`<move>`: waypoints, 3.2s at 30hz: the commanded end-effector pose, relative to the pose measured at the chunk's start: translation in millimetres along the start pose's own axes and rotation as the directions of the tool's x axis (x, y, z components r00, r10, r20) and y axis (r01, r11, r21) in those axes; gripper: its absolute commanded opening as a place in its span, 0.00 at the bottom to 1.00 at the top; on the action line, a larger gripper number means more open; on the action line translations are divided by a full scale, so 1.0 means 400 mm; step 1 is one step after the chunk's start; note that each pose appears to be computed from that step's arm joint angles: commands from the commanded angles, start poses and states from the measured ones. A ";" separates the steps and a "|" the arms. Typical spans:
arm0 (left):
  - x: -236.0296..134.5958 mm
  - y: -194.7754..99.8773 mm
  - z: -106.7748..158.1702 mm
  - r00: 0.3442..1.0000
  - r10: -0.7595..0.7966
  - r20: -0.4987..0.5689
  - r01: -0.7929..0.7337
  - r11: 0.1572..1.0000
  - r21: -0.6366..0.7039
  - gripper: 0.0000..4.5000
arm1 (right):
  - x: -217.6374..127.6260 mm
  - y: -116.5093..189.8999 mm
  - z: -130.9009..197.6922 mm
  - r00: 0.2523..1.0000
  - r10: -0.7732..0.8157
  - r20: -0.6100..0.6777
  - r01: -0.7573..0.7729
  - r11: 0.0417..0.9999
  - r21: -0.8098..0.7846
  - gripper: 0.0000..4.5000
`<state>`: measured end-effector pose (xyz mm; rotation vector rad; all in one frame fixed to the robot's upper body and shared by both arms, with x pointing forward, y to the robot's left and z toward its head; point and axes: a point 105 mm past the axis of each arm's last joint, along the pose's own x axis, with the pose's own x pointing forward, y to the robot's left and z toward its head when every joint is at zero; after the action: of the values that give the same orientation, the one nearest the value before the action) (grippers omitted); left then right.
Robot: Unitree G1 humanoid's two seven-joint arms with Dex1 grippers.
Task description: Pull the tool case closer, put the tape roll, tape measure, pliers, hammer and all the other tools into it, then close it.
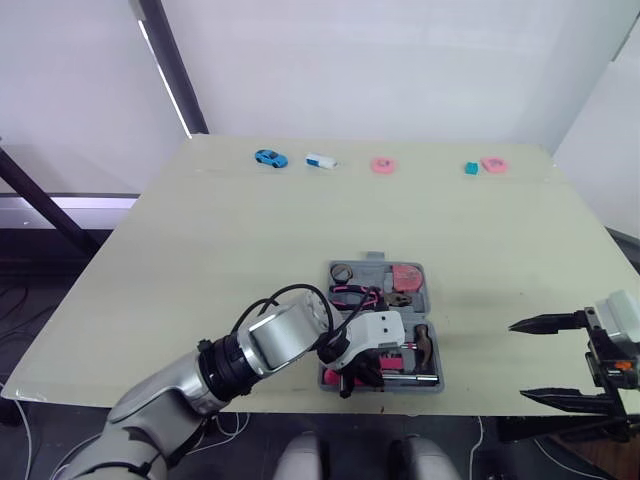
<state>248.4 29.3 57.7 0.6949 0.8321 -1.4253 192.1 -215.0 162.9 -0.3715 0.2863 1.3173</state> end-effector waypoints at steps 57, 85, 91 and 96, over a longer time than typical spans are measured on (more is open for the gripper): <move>0.097 -0.039 -0.245 0.981 -0.088 0.170 0.067 0.990 0.123 0.01 | 0.022 0.006 0.021 0.999 0.010 0.031 -0.010 1.000 -0.002 1.00; -0.280 0.035 -0.288 0.429 0.701 0.569 -0.348 0.710 -0.613 0.29 | 0.167 -0.211 -0.107 0.832 -0.481 0.275 0.453 0.876 0.163 1.00; -0.301 -0.006 -0.404 0.458 0.748 0.480 -0.369 0.651 -0.663 0.93 | 0.029 -0.177 -0.193 0.845 -0.514 0.147 0.488 0.854 0.178 1.00; -0.313 -0.032 -0.477 0.486 0.771 0.412 -0.385 0.612 -0.691 0.99 | -0.065 -0.124 -0.240 0.845 -0.534 0.036 0.518 0.834 0.191 1.00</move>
<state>221.9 257.0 44.9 -0.0617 0.3090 -0.6021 234.2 -288.3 74.8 -0.1885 0.2622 0.7357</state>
